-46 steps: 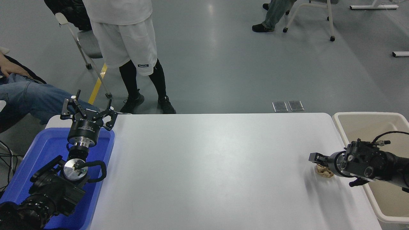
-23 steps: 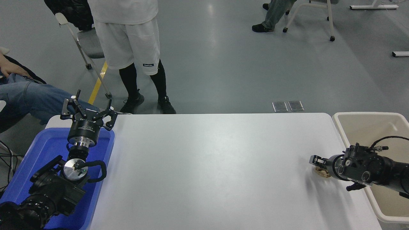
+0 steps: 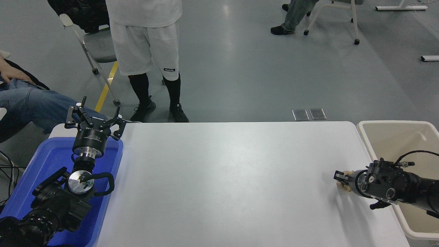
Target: Pick up paper ball place in dustbin
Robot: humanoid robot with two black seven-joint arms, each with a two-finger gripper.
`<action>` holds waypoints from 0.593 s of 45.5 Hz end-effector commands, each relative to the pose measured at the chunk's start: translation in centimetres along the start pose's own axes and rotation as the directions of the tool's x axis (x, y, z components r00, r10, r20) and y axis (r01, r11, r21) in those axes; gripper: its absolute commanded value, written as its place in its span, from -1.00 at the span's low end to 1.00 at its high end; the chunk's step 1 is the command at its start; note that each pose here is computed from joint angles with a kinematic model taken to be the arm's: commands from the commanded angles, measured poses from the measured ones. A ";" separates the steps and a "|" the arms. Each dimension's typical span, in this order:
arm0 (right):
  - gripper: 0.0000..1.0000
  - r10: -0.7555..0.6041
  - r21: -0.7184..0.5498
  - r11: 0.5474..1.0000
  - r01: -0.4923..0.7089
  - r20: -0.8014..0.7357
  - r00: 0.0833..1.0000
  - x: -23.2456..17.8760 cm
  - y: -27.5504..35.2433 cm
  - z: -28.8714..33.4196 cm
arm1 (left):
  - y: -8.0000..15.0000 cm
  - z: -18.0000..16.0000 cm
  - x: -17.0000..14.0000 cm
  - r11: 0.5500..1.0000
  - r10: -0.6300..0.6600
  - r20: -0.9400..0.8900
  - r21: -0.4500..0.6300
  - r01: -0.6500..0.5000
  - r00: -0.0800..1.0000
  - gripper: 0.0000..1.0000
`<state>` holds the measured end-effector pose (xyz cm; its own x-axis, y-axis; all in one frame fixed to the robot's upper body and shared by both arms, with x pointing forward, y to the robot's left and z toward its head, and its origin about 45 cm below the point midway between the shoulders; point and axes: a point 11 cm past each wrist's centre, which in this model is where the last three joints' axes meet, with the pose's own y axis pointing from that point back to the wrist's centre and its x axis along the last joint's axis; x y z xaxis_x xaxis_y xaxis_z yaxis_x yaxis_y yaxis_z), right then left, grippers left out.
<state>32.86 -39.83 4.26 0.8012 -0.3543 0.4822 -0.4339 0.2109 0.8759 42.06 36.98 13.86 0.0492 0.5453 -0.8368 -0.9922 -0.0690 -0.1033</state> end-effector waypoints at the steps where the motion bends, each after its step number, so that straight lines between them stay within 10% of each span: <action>1: -1.00 -0.003 0.003 1.000 0.003 0.011 1.000 0.2 0.2 0.0 | 0.0 0.0 0.0 1.000 0.000 0.000 0.000 0.000 1.000 0.98; 27: -1.00 -0.228 0.055 0.970 0.236 -0.134 0.965 5.7 6.6 -2.3 | 0.0 0.0 0.0 1.000 0.000 0.000 0.002 0.000 1.000 0.98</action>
<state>34.39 -39.43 9.00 0.8679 -0.3155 0.3836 -0.3580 0.1378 0.9235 42.06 36.97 13.87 0.0495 0.5454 -0.8367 -0.9923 -0.0686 -0.1034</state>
